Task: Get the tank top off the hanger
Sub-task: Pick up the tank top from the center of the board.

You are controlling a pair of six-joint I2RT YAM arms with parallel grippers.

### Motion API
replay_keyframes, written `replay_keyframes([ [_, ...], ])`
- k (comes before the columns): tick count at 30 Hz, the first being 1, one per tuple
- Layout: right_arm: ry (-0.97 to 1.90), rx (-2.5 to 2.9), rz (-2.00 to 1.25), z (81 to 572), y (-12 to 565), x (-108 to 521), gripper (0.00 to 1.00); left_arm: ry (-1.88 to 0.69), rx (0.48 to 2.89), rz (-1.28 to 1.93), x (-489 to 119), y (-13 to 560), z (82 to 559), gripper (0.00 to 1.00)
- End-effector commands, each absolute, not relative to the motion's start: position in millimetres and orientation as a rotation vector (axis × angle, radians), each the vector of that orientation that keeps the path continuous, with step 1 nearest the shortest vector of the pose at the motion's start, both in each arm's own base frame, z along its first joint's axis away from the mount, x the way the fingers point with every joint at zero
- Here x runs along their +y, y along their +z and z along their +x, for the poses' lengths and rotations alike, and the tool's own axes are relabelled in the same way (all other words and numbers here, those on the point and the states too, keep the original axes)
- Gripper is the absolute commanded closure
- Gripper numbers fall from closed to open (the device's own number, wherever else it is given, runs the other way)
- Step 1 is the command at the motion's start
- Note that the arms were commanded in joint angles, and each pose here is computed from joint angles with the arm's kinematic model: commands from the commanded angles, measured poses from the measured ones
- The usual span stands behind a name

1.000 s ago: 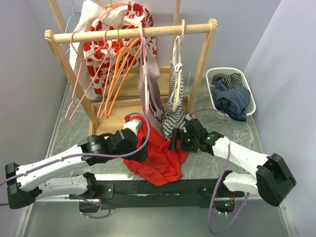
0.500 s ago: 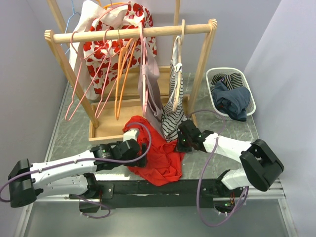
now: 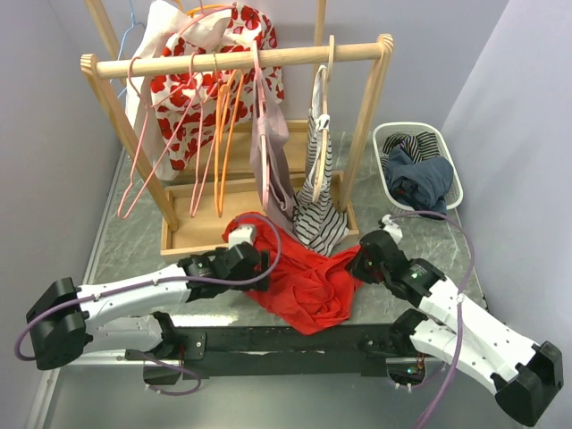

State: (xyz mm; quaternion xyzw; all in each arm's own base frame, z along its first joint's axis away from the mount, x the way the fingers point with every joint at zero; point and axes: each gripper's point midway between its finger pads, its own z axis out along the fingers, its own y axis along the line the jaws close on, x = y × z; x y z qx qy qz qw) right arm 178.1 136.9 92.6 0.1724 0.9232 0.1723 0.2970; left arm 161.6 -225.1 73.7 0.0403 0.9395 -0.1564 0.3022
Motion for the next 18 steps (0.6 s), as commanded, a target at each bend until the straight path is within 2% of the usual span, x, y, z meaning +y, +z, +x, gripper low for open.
replay_keyframes([
  [1,0.358,2.505,0.501,172,75,124,0.75,-0.547,2.381,0.085,-246,87,193,0.01],
  [3,0.385,2.537,0.465,171,72,131,0.55,-0.524,2.382,0.081,-244,81,201,0.01],
  [5,0.44,2.521,0.433,176,76,141,0.48,-0.515,2.38,0.076,-245,73,207,0.01],
  [6,0.478,2.526,0.413,176,78,146,0.39,-0.511,2.383,0.073,-244,70,210,0.01],
  [9,0.555,2.536,0.346,177,82,161,0.22,-0.49,2.396,0.071,-242,62,210,0.01],
  [11,0.577,2.541,0.305,179,82,166,0.18,-0.52,2.397,0.081,-244,56,208,0.01],
  [18,0.583,2.615,0.284,171,66,171,0.13,-0.634,2.492,0.2,-268,29,193,0.01],
])
